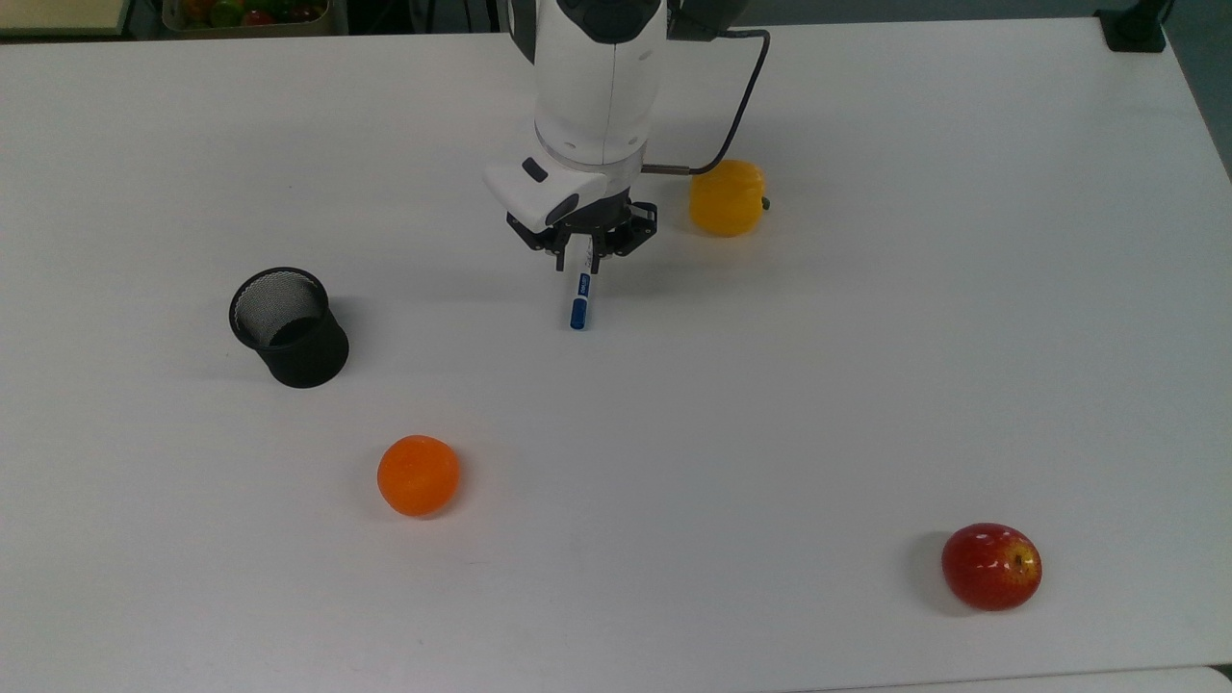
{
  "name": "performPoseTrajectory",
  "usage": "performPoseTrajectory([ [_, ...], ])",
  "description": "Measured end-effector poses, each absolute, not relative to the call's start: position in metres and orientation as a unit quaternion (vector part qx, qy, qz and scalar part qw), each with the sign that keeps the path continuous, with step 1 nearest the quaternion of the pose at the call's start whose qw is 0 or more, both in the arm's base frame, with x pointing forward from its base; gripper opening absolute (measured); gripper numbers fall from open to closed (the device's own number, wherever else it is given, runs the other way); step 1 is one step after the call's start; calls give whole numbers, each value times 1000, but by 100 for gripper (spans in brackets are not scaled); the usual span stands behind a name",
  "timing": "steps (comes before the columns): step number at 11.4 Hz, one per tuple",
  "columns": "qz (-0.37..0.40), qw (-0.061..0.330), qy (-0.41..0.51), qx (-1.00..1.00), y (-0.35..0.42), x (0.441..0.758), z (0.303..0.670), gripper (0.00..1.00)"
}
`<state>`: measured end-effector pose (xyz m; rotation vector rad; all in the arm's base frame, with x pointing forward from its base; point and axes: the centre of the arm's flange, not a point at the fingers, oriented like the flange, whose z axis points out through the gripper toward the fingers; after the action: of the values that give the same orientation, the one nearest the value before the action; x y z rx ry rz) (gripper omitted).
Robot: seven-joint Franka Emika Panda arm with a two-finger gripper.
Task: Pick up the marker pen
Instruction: 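Open the gripper, release the marker, and raise the gripper away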
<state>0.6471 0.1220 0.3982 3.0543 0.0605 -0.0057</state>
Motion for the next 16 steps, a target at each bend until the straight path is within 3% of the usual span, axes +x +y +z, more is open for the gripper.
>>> performPoseTrajectory([
  [5,9,41,19,999,123,650,410,100],
  [8,2,44,17,999,119,637,447,100],
  [13,-18,46,33,998,85,581,554,100],
  [16,-22,44,62,997,54,559,587,100],
])
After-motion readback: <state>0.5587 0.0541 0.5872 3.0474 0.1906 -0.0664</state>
